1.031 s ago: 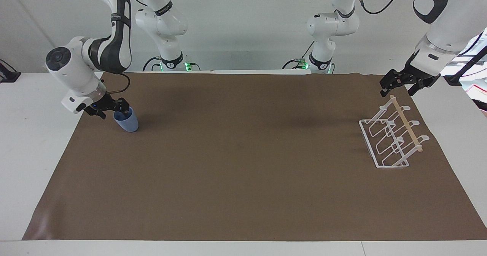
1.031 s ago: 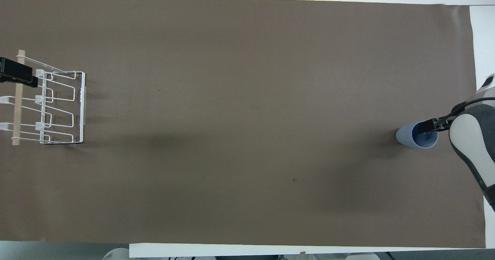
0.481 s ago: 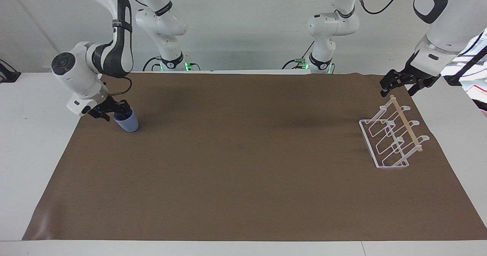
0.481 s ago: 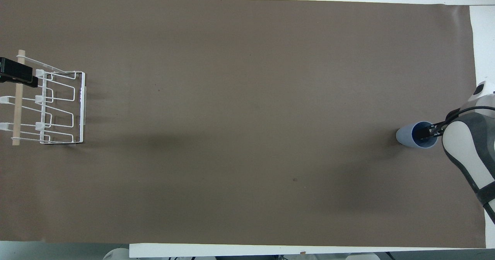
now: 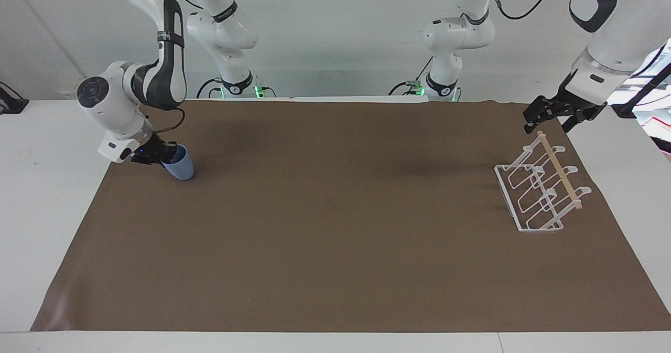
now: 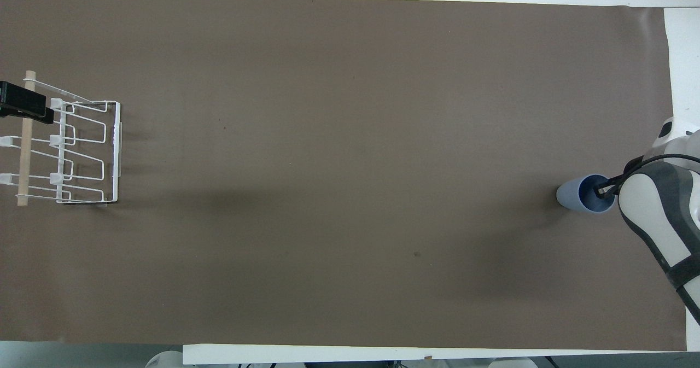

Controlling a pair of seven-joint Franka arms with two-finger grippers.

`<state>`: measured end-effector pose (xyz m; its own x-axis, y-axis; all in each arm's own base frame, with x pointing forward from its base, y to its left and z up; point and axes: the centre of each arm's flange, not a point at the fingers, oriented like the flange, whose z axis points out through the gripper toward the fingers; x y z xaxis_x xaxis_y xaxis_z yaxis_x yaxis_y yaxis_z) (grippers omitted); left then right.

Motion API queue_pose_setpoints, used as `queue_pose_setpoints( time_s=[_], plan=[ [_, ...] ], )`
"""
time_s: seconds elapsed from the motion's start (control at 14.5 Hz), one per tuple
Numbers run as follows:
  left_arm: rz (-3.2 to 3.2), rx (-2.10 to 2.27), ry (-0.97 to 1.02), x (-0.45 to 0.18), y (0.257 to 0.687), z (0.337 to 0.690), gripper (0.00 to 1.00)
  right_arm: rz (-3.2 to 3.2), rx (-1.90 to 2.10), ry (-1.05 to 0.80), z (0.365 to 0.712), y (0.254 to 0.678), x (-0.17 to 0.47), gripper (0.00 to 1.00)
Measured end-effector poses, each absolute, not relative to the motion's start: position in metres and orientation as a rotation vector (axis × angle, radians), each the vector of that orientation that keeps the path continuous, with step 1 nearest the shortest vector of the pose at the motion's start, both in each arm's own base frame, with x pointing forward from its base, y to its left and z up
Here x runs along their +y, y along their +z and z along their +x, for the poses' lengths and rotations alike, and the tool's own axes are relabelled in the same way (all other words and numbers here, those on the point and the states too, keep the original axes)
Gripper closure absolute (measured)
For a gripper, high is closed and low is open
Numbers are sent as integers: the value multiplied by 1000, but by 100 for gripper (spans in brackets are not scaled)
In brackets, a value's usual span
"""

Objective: Hang cup on cup holder
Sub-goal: 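Reach the right gripper into the blue cup and grip its rim, then lift the blue cup with the right gripper and tip it sideways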

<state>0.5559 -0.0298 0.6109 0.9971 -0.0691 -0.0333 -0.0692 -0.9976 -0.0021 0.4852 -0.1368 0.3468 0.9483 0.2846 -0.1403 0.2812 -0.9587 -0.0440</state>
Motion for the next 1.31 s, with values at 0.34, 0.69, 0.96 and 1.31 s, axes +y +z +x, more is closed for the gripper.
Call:
queue_pose_setpoints(
  time_s=[0.34,0.69,0.96,1.31],
  plan=[
    [-3136,109,52,-30,611,556,0,-2946,-374,234,499,382,-122,95],
    [-3136,151,68,-45,610,554,0,-2611,-256,118,515,415,-52,95],
    [-3131,161,128,-58,608,548,0,-2364,-171,75,527,431,44,95],
    [-3190,-473,249,-112,608,534,0,-2186,28,210,520,447,149,95]
  ],
)
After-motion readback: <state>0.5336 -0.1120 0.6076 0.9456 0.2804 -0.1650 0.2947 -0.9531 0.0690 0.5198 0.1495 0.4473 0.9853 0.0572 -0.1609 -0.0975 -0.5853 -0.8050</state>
